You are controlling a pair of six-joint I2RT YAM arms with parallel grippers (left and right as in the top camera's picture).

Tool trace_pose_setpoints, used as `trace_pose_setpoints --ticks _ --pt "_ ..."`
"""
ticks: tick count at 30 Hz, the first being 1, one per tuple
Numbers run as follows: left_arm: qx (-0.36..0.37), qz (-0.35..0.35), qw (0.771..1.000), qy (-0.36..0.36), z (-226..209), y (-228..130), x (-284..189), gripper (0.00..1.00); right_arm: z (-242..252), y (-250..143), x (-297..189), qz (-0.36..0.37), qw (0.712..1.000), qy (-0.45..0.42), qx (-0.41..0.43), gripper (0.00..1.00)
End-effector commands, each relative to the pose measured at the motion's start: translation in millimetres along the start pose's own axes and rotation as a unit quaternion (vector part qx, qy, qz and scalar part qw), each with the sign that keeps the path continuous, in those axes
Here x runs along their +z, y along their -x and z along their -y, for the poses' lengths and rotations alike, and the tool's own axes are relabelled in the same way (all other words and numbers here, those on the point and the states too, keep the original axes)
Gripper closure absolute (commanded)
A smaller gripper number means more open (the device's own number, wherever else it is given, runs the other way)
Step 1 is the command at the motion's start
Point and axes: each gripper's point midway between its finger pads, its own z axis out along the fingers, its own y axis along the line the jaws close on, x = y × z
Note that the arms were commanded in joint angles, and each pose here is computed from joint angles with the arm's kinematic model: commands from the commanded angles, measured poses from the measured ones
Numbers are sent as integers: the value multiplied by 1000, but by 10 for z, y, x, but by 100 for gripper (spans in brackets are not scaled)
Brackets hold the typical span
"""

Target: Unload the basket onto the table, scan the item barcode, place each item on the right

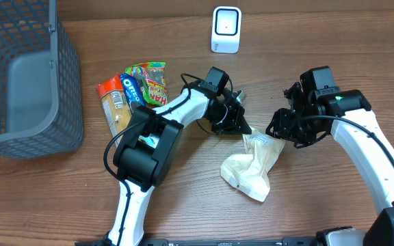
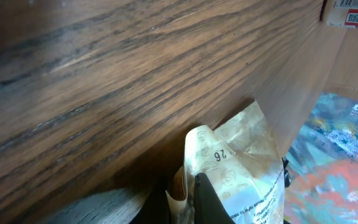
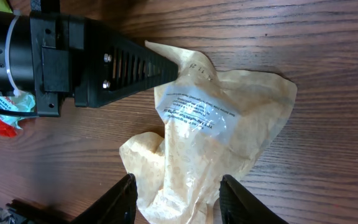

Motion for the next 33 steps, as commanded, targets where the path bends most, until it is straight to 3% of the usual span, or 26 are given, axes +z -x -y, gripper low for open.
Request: trace_pose_setpoints --ticks 1,5,11,18,23,27,33 --pt "-19 4 1000 5 -138 56 -79 96 -62 79 -113 21 1000 6 -10 55" --pt "-37 45 996 66 -212 226 -491 96 -100 73 -114 19 1000 17 -10 56" --pt "-57 126 972 188 -165 391 -1331 96 -281 103 -126 21 998 65 -4 56" --pt "-120 176 949 231 30 271 -1831 96 -481 155 -44 31 996 74 40 56" --pt "-199 205 912 295 -118 83 -2070 96 -632 151 84 35 994 63 80 51" --pt "-225 223 891 326 -151 -14 -2199 96 -793 94 183 31 996 65 52 49" --pt "-229 228 889 325 -116 -38 -2216 96 -1092 -39 254 38 993 72 -87 49"
